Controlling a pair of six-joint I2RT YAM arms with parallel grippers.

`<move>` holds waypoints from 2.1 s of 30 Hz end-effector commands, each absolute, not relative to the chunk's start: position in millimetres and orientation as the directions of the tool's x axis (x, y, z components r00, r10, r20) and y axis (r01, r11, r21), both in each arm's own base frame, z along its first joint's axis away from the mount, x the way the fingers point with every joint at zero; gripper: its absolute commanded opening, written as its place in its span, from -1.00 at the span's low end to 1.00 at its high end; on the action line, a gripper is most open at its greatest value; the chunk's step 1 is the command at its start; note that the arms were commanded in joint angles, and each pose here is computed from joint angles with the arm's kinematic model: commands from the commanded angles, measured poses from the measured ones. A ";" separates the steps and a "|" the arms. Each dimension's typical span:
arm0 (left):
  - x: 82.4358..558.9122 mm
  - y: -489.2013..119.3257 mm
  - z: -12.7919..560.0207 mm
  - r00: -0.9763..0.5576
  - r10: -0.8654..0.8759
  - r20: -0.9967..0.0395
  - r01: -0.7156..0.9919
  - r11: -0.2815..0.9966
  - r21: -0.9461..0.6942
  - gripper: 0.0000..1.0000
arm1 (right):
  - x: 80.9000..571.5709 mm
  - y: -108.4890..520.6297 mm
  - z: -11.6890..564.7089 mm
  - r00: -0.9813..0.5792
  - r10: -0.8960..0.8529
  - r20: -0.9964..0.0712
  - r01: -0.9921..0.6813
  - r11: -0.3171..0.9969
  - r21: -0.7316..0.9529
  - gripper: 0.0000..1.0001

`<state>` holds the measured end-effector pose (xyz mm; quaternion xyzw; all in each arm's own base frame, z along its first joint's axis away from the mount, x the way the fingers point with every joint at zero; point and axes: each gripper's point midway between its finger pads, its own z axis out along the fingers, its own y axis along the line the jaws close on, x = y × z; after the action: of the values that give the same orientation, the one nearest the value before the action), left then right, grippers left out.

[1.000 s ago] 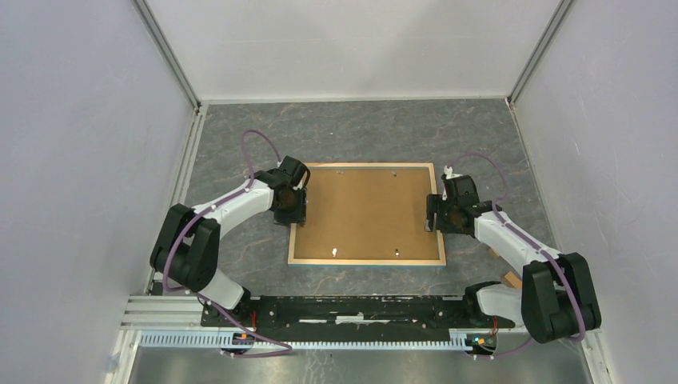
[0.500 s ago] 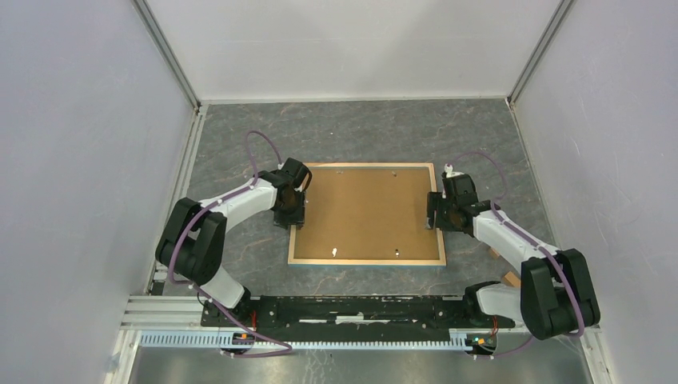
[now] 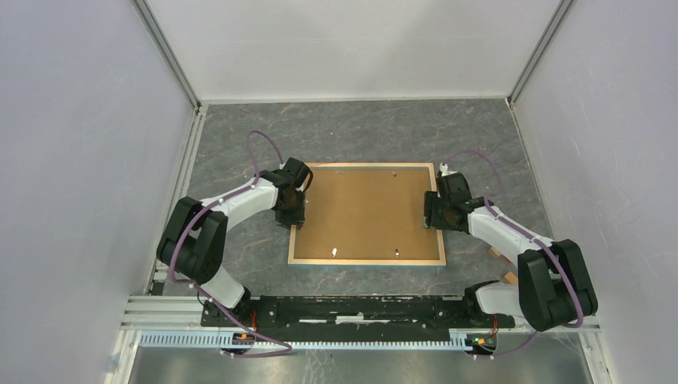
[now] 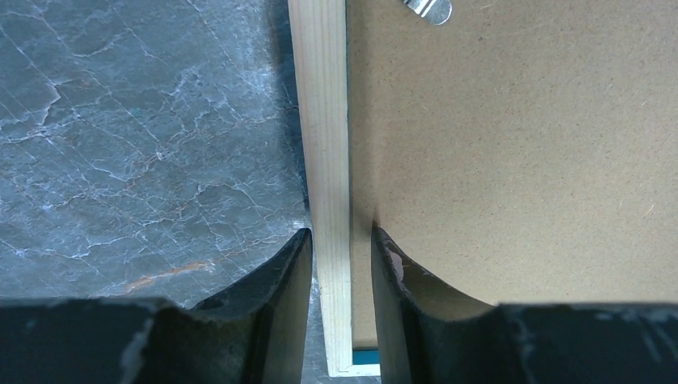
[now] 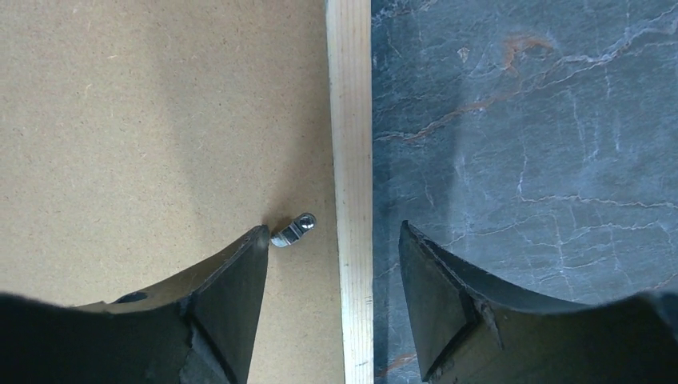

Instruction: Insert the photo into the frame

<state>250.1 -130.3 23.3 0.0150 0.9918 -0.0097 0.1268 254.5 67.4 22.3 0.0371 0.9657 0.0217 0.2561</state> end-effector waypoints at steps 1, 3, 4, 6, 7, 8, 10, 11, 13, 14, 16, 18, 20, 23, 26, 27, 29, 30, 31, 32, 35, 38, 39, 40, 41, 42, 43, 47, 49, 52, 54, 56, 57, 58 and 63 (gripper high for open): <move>250.7 -122.2 18.1 -0.969 0.055 -0.240 0.049 0.998 0.031 -0.24 | 262.3 65.4 26.7 -0.857 0.090 -0.507 0.082 0.996 0.040 0.26; 250.2 -122.6 18.1 -0.970 0.051 -0.240 0.046 0.999 0.028 -0.29 | 260.8 66.5 25.1 -0.865 0.083 -0.495 0.072 0.997 0.041 0.17; 250.2 -122.2 18.1 -0.969 0.051 -0.240 0.045 0.999 0.030 -0.29 | 259.3 67.0 24.0 -0.870 0.075 -0.487 0.065 0.997 0.038 0.18; 250.2 -121.9 17.9 -0.969 0.052 -0.240 0.045 0.998 0.033 -0.30 | 256.7 67.4 23.7 -0.877 0.062 -0.476 0.052 0.998 0.034 0.17; 250.3 -121.5 18.0 -0.969 0.050 -0.240 0.044 0.998 0.033 -0.30 | 255.3 68.5 23.8 -0.880 0.051 -0.472 0.039 0.999 0.035 0.17; 250.4 -121.5 18.3 -0.969 0.050 -0.241 0.043 0.999 0.033 -0.31 | 253.2 69.9 23.3 -0.883 0.041 -0.467 0.026 0.999 0.038 0.15; 250.4 -121.9 18.6 -0.969 0.049 -0.242 0.043 0.999 0.032 -0.36 | 248.0 69.1 21.5 -0.893 0.012 -0.449 0.000 1.000 0.027 0.14; 250.5 -121.8 18.5 -0.969 0.049 -0.242 0.043 0.999 0.032 -0.38 | 246.1 67.5 20.6 -0.897 -0.002 -0.442 -0.010 1.000 0.016 0.13; 250.3 -121.6 18.2 -0.970 0.049 -0.240 0.042 0.999 0.032 -0.40 | 243.1 63.4 19.4 -0.903 -0.032 -0.428 -0.030 0.999 -0.010 0.08; 250.4 -121.6 18.3 -0.970 0.049 -0.240 0.042 0.999 0.032 -0.41 | 240.8 61.9 18.4 -0.908 -0.047 -0.416 -0.043 0.999 -0.020 0.05; 251.0 -121.9 18.5 -0.969 0.049 -0.241 0.042 0.999 0.033 -0.42 | 237.5 59.9 16.9 -0.915 -0.072 -0.397 -0.064 0.997 -0.035 0.02; 250.7 -121.7 18.7 -0.969 0.049 -0.242 0.042 0.999 0.033 -0.44 | 235.4 59.8 15.9 -0.920 -0.093 -0.382 -0.085 0.996 -0.038 0.01; 250.8 -121.6 18.7 -0.969 0.050 -0.242 0.043 0.999 0.033 -0.48 | 234.7 60.8 15.2 -0.921 -0.110 -0.373 -0.104 0.994 -0.037 -0.04; 250.2 -121.2 18.7 -0.969 0.050 -0.242 0.042 0.998 0.035 -0.51 | 234.2 59.2 15.1 -0.925 -0.133 -0.356 -0.123 0.991 -0.050 -0.10; 250.2 -121.3 19.3 -0.969 0.050 -0.243 0.043 0.998 0.035 -0.53 | 237.9 55.6 17.5 -0.924 -0.164 -0.346 -0.146 0.986 -0.079 -0.18; 250.2 -121.2 19.3 -0.969 0.049 -0.243 0.042 0.999 0.034 -0.54 | 240.4 54.2 18.6 -0.922 -0.180 -0.342 -0.157 0.983 -0.093 -0.22; 250.6 -121.8 19.6 -0.968 0.051 -0.245 0.044 0.998 0.034 -0.57 | 247.6 54.8 21.1 -0.912 -0.211 -0.352 -0.186 0.977 -0.104 -0.30; 250.6 -121.6 19.0 -0.969 0.050 -0.243 0.043 0.998 0.035 -0.57 | 251.4 53.1 23.2 -0.908 -0.220 -0.357 -0.188 0.975 -0.120 -0.36; 250.5 -121.2 18.8 -0.969 0.049 -0.242 0.042 0.999 0.034 -0.58 | 255.0 51.9 24.6 -0.904 -0.226 -0.364 -0.190 0.973 -0.132 -0.46; 250.2 -121.2 18.4 -0.969 0.050 -0.241 0.042 0.998 0.036 -0.59 | 258.6 52.0 25.8 -0.898 -0.234 -0.373 -0.196 0.971 -0.138 -0.54; 249.8 -121.2 18.1 -0.970 0.050 -0.237 0.043 0.998 0.036 -0.60 | 267.3 52.8 28.2 -0.881 -0.234 -0.411 -0.190 0.971 -0.145 -0.77; 251.2 -118.9 18.6 -0.969 0.056 -0.241 0.045 0.998 0.052 -0.63 | 273.5 57.3 26.6 -0.855 -0.238 -0.461 -0.193 0.971 -0.145 -1.00; 251.3 -118.2 19.2 -0.968 0.057 -0.243 0.045 0.997 0.055 -0.63 | 276.3 58.7 26.2 -0.843 -0.243 -0.480 -0.195 0.969 -0.149 -1.00; 251.3 -118.8 19.1 -0.968 0.057 -0.242 0.046 0.998 0.052 -0.63 | 277.6 57.8 25.4 -0.833 -0.254 -0.491 -0.195 0.966 -0.168 -1.00; 250.4 -119.2 18.2 -0.970 0.057 -0.238 0.046 0.998 0.049 -0.63 | 279.5 57.2 25.0 -0.826 -0.259 -0.501 -0.193 0.964 -0.180 -1.00; 250.1 -120.3 17.7 -0.971 0.057 -0.234 0.048 0.998 0.044 -0.63 | 281.2 58.4 25.4 -0.820 -0.265 -0.508 -0.197 0.963 -0.184 -1.00; 249.5 -120.4 16.7 -0.971 0.060 -0.230 0.051 0.998 0.045 -0.63 | 282.1 60.4 26.7 -0.817 -0.263 -0.514 -0.200 0.964 -0.176 -1.00; 248.1 -119.8 15.9 -0.972 0.064 -0.226 0.054 0.997 0.047 -0.63 | 281.0 70.8 43.1 -0.808 -0.229 -0.542 -0.200 0.973 -0.113 -0.86; 247.8 -119.6 16.6 -0.971 0.064 -0.229 0.055 0.997 0.047 -0.63 | 276.9 74.0 51.5 -0.812 -0.220 -0.541 -0.205 0.975 -0.089 -0.69; 248.3 -119.3 17.1 -0.971 0.063 -0.230 0.053 0.997 0.047 -0.64 | 275.3 75.2 64.6 -0.806 -0.228 -0.546 -0.218 0.972 -0.083 -0.48; 248.6 -119.4 17.0 -0.971 0.063 -0.231 0.053 0.997 0.046 -0.65 | 276.9 77.0 71.1 -0.796 -0.232 -0.559 -0.228 0.970 -0.079 -0.35; 248.4 -119.5 17.4 -0.971 0.062 -0.231 0.053 0.998 0.045 -0.66 | 278.9 80.1 74.0 -0.784 -0.244 -0.571 -0.248 0.966 -0.073 -0.22; 248.6 -119.4 17.3 -0.971 0.063 -0.231 0.053 0.997 0.047 -0.67 | 278.9 80.6 73.4 -0.785 -0.246 -0.569 -0.252 0.965 -0.070 -0.18; 248.5 -118.9 18.0 -0.970 0.062 -0.234 0.053 0.997 0.047 -0.67 | 278.8 80.8 72.6 -0.786 -0.249 -0.565 -0.254 0.965 -0.071 -0.10; 248.7 -119.0 19.0 -0.969 0.062 -0.238 0.052 0.998 0.046 -0.69 | 276.7 82.4 58.2 -0.806 -0.271 -0.526 -0.277 0.958 -0.068 -0.02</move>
<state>250.4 -128.0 23.3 0.0143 0.9920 -0.0024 0.1257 268.2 76.0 56.2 -0.1285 0.9530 -0.0008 0.2743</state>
